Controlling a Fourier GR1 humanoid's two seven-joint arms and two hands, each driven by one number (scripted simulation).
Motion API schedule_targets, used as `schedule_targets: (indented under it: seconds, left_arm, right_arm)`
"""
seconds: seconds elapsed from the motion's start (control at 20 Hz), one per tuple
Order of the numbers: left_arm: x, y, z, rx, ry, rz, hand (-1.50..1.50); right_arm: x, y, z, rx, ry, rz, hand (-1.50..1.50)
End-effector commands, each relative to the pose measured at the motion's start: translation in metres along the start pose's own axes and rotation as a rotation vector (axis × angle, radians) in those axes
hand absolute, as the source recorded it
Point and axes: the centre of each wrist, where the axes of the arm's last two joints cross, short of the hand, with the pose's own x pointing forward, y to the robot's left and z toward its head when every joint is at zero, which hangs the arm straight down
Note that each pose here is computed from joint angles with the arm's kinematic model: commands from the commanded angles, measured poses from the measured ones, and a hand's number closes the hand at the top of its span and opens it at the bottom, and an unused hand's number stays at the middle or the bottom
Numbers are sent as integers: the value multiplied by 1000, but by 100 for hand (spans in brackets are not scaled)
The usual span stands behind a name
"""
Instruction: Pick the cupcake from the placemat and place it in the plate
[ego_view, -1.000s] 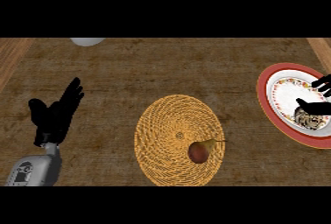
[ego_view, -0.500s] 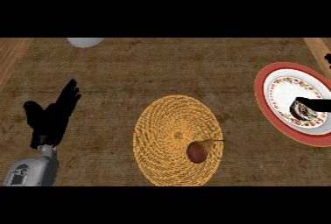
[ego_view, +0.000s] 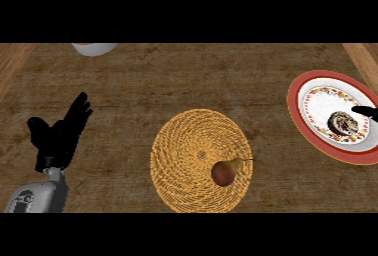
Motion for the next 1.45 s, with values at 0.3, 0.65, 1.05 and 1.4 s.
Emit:
schedule_targets:
  seconds: [0.3, 0.65, 1.05, 1.4]
  left_arm:
    - [2, -1, 11, -4, 3, -6, 0]
    - [10, -3, 0, -9, -32, -4, 0]
    - [0, -1, -12, -12, -18, 3, 0]
    - [7, -5, 6, -18, -21, -6, 0]
  right_arm:
    - [-22, -57, 30, 41, 7, -132, -150]
    - [-43, -75, 30, 1, 3, -92, -150]
    - [-58, -109, 53, -12, 33, -73, -150]
    - [-63, -131, 65, -3, 90, -18, -150]
